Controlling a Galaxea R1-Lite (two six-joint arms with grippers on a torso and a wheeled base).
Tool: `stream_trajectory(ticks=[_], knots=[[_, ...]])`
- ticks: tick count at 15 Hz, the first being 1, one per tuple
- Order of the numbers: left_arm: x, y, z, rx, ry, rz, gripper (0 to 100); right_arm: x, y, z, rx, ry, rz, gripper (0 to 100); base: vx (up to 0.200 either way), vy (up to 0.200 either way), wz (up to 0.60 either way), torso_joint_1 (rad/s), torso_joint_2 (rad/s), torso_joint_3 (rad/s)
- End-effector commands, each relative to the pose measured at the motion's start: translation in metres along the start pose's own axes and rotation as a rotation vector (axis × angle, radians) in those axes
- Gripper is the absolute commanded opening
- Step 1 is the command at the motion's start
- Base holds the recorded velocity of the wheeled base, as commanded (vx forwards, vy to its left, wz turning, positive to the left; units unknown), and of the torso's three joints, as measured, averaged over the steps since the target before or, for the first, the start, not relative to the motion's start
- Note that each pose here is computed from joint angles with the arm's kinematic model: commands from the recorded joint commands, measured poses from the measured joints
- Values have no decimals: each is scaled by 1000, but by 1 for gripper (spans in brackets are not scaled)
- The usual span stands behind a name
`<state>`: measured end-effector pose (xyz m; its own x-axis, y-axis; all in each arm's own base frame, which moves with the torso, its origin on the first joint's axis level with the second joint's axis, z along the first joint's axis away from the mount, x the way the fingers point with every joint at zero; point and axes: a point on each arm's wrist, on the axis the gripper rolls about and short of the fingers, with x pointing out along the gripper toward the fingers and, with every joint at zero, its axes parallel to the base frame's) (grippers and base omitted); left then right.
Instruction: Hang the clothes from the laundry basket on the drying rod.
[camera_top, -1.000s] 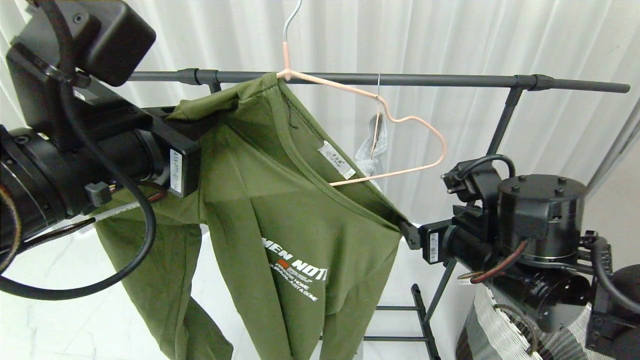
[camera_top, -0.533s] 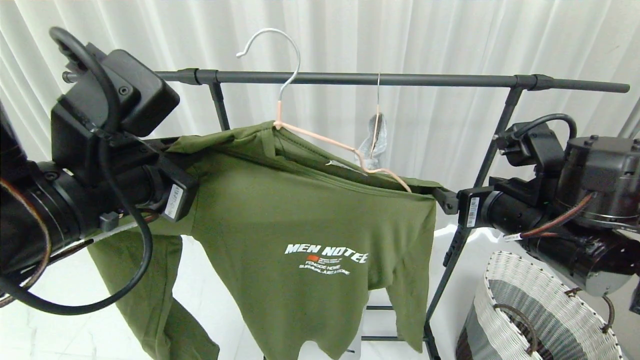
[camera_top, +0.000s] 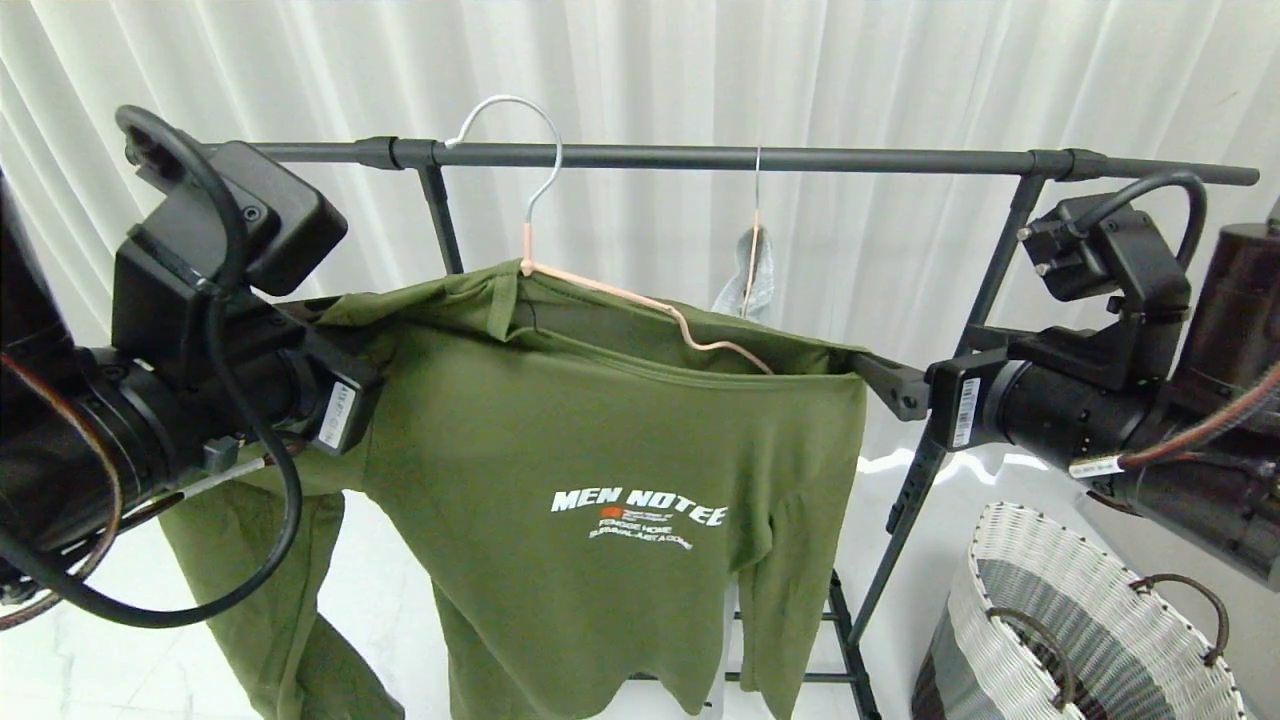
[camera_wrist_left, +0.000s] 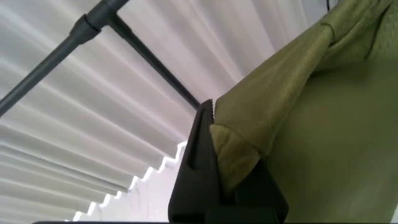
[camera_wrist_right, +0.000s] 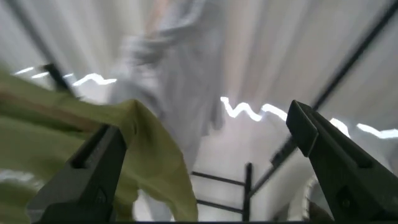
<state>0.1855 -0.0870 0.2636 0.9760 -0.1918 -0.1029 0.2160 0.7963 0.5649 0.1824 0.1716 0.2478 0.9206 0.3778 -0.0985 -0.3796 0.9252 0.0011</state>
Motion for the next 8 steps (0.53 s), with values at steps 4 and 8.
stream_trajectory(ticks=[4, 8], knots=[[-4, -11, 6, -111, -35, -58, 0, -24, 10, 17, -103, -40, 195, 100, 0, 0, 0, 0, 0, 0], [-8, -18, 11, -109, -64, -93, 0, -16, 32, 25, -208, -65, 302, 100, 0, 0, 0, 0, 0, 0]])
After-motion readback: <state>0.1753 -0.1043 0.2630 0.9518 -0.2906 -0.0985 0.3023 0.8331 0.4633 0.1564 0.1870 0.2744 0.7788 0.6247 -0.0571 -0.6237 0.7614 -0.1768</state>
